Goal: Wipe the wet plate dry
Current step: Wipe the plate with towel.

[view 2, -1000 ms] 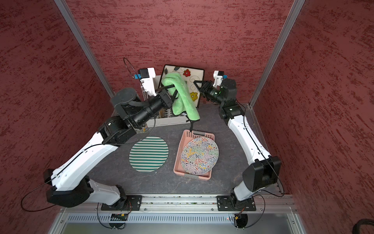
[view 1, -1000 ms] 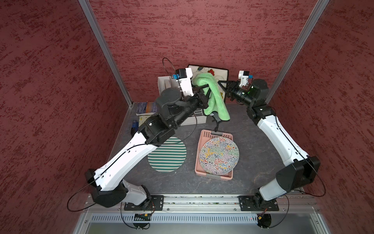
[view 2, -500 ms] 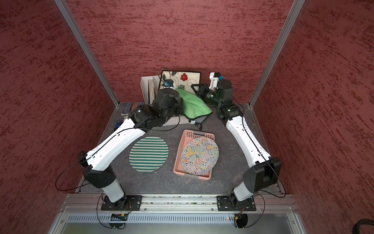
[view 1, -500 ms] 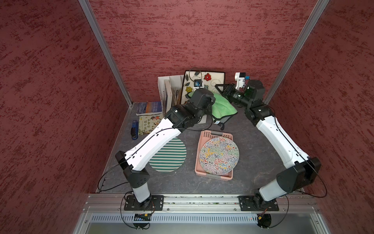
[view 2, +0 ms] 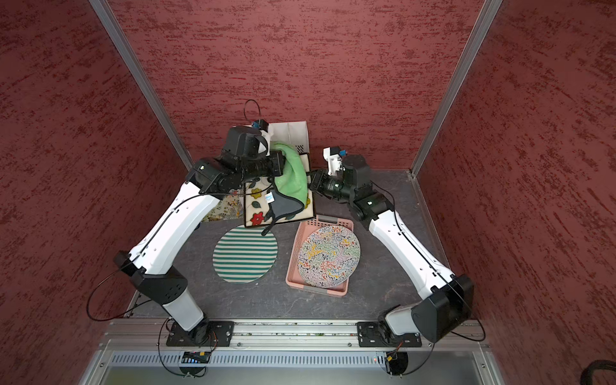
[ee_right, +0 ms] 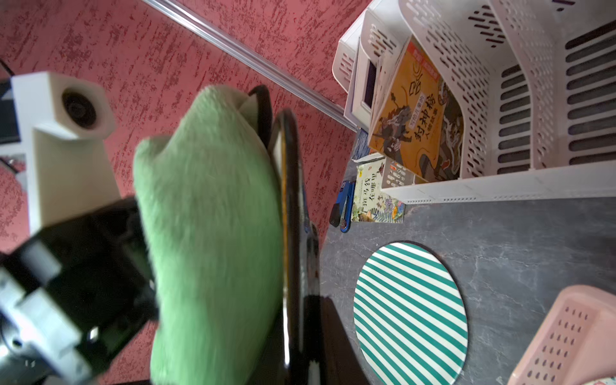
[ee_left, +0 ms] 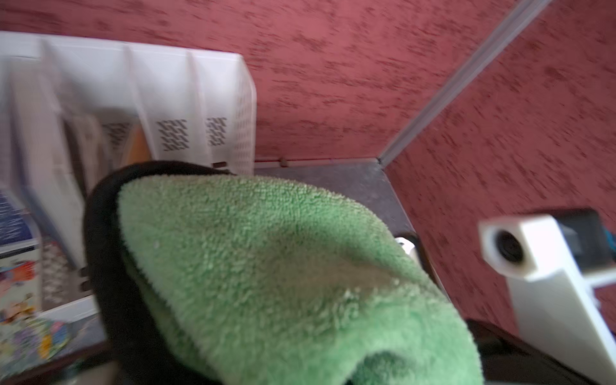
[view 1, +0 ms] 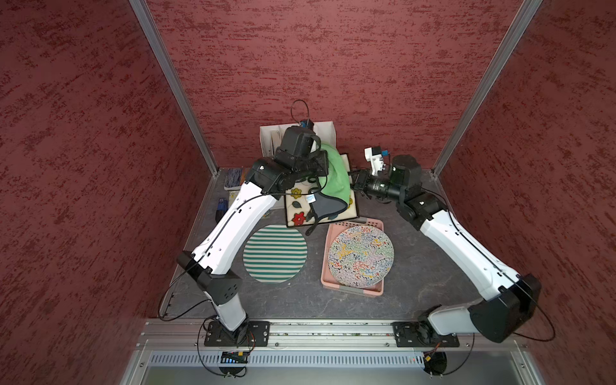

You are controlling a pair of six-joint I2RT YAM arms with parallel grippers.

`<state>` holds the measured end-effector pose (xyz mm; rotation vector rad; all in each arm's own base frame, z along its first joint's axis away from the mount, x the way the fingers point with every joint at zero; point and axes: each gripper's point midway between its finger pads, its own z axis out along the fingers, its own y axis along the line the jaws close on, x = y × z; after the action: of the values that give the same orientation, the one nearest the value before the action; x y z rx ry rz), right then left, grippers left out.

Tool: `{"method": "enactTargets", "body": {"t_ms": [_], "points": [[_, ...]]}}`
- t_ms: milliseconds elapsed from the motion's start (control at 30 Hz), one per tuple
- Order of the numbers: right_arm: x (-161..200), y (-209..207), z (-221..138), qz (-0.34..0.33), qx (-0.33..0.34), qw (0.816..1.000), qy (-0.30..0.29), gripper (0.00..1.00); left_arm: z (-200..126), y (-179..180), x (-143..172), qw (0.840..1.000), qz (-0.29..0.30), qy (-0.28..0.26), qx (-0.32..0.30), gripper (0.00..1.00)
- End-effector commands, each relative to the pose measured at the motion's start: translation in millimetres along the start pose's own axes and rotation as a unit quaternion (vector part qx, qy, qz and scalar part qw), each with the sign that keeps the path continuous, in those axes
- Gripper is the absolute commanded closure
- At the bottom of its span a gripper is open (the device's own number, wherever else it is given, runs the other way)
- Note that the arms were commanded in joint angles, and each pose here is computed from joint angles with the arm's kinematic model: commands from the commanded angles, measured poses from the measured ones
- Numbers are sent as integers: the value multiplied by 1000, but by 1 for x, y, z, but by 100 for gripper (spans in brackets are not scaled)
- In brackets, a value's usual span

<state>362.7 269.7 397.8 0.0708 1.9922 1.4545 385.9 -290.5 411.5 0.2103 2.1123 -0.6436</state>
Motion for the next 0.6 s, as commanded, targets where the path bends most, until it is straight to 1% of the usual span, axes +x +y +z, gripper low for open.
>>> {"method": "enactTargets", "body": {"t_ms": [0, 67, 133, 200, 267, 333, 367, 400, 467, 500, 567], "points": [[-85, 127, -75, -85, -166, 972, -145, 100, 22, -26, 45, 994, 30, 83, 56, 100], [-101, 127, -94, -85, -165, 967, -174, 100, 22, -2, 55, 995, 17, 96, 5, 100], [-99, 125, -102, -94, -155, 968, -173, 100, 15, 33, 63, 993, -18, 101, -56, 100], [-83, 119, -99, -90, -153, 973, -147, 100, 2, 71, 60, 988, -67, 89, -110, 100], [-55, 115, -87, -81, -163, 977, -110, 100, -8, 84, 50, 987, -91, 70, -114, 100], [-26, 116, -71, -80, -168, 980, -74, 100, -9, 70, 37, 992, -81, 58, -74, 100], [-13, 123, -65, -83, -176, 979, -59, 100, -6, 55, 30, 995, -71, 54, -39, 100], [-9, 126, -59, -82, -183, 978, -53, 100, -4, 40, 26, 997, -62, 52, -9, 100], [-16, 139, -56, -79, -204, 974, -62, 100, 8, 22, 26, 997, -47, 63, 14, 100], [-27, 147, -59, -86, -214, 970, -79, 100, 12, 19, 26, 997, -44, 67, 7, 100], [-54, 161, -68, -111, -211, 964, -114, 100, 18, 26, 29, 996, -50, 74, -23, 100]]}}
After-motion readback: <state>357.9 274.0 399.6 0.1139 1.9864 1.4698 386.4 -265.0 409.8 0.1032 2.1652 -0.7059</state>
